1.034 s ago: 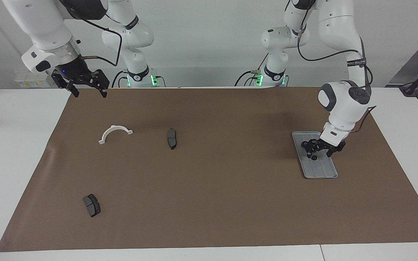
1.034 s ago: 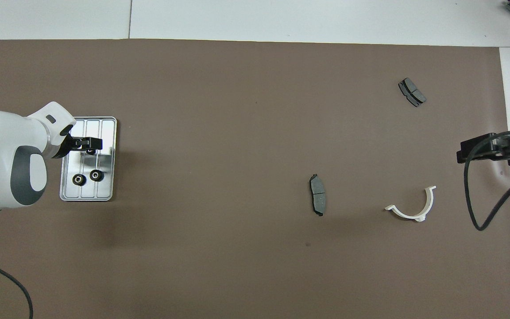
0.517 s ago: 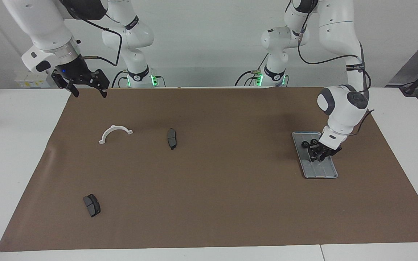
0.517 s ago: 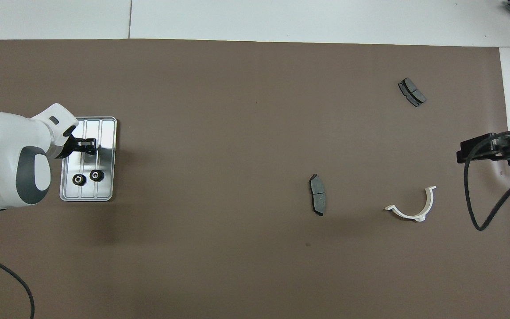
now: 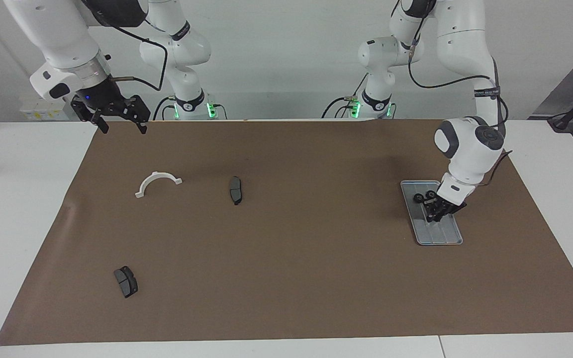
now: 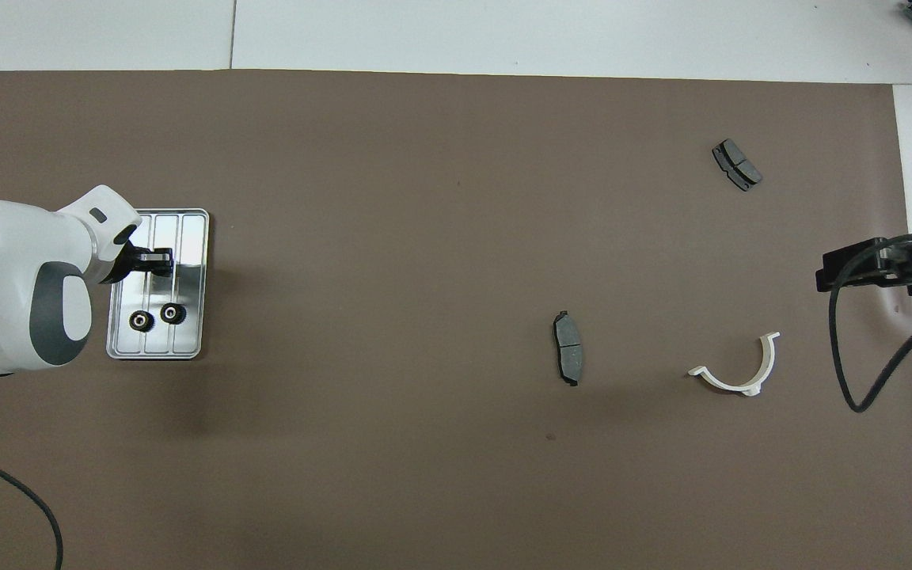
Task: Place bearing gear from tray to pile
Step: 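Carry the gear with the left gripper while the right gripper approaches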
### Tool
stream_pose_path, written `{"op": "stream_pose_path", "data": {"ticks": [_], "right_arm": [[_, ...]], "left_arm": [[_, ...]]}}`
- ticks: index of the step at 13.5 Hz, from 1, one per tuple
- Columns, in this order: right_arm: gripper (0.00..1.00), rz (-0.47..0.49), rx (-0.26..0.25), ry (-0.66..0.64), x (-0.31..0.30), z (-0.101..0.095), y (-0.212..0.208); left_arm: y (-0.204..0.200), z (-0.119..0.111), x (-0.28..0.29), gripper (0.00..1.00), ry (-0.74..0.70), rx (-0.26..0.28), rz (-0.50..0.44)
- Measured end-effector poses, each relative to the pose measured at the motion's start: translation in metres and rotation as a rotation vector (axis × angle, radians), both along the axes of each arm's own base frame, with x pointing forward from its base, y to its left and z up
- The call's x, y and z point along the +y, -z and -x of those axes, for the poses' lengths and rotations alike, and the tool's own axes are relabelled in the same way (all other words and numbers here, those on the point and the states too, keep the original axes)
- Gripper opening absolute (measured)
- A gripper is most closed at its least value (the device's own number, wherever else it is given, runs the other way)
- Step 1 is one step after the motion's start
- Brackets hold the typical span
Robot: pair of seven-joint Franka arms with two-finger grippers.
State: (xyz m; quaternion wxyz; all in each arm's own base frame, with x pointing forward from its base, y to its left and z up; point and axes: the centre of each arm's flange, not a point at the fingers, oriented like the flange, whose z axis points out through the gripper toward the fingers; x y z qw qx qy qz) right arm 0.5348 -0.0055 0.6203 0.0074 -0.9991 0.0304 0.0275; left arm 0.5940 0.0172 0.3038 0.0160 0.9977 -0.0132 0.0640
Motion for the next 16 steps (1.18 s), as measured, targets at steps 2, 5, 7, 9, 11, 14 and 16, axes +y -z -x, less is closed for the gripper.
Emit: {"op": "stream_pose_path", "data": {"ticks": [2, 5, 7, 9, 11, 14, 16], "right_arm": [[1.0, -0.001, -0.006, 0.001, 0.0, 0.002, -0.003], [1.0, -0.002, -0.014, 0.001, -0.001, 0.006, -0.01], [1.0, -0.002, -0.014, 0.002, -0.002, 0.008, -0.012], [1.0, -0.003, -0.017, 0.005, -0.003, 0.008, -0.013], [1.0, -0.003, -0.019, 0.008, -0.005, 0.008, -0.013], [1.0, -0.002, -0.051, 0.013, -0.007, 0.004, -0.011], [1.0, -0.002, -0.078, 0.014, -0.008, 0.0, -0.008]], "left_arm": [[-0.017, -0.008, -0.003, 0.24, 0.007, 0.027, 0.003], [-0.079, -0.023, -0.024, 0.24, 0.046, 0.058, 0.007], [-0.109, -0.018, -0.051, 0.24, 0.061, 0.058, 0.007], [-0.124, -0.008, -0.104, 0.24, 0.019, 0.061, 0.017], [-0.126, 0.006, -0.179, 0.24, -0.044, 0.057, 0.035], [-0.126, 0.031, -0.265, 0.24, -0.078, 0.022, 0.071], [-0.117, 0.044, -0.308, 0.24, -0.125, -0.006, 0.109]]}}
